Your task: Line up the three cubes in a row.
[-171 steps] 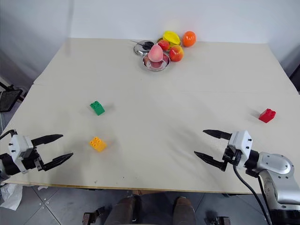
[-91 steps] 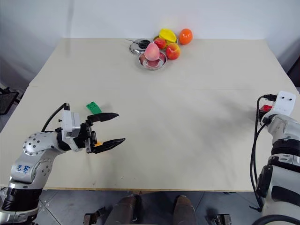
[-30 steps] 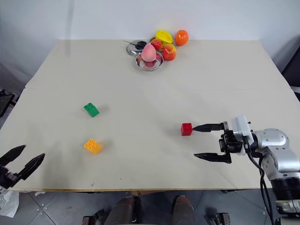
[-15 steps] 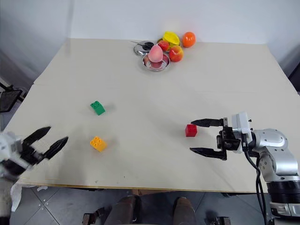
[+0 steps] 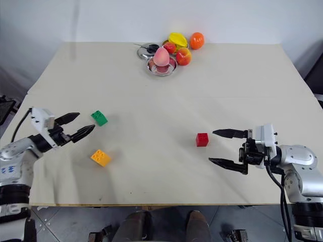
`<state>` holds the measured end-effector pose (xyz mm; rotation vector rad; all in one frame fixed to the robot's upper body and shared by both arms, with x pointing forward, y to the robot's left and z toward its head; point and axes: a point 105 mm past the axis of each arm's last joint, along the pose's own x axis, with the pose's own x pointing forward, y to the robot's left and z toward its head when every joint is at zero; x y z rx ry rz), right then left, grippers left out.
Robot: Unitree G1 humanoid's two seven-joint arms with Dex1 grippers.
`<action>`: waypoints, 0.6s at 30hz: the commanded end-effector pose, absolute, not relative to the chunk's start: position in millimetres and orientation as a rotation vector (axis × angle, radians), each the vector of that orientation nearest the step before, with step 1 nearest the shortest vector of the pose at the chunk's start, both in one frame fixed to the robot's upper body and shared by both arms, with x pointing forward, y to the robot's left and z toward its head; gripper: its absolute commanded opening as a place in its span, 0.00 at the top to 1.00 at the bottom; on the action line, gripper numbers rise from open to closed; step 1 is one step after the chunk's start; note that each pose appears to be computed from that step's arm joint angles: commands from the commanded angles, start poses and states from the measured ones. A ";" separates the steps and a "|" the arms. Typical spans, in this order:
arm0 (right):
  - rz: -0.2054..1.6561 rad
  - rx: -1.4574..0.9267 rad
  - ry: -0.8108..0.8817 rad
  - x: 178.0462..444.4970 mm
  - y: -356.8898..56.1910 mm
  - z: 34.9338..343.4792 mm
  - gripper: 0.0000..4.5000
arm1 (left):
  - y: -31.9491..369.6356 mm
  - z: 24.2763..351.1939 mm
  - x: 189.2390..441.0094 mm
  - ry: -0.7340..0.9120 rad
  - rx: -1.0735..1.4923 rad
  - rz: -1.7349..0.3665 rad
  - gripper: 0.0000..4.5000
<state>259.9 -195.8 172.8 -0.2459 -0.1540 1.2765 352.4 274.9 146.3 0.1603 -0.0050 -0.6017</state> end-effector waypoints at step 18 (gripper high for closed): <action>1.198 -0.284 -0.179 248.0 -199.1 181.8 0.00 | 252.7 154.1 393.3 0.002 0.207 -0.730 0.63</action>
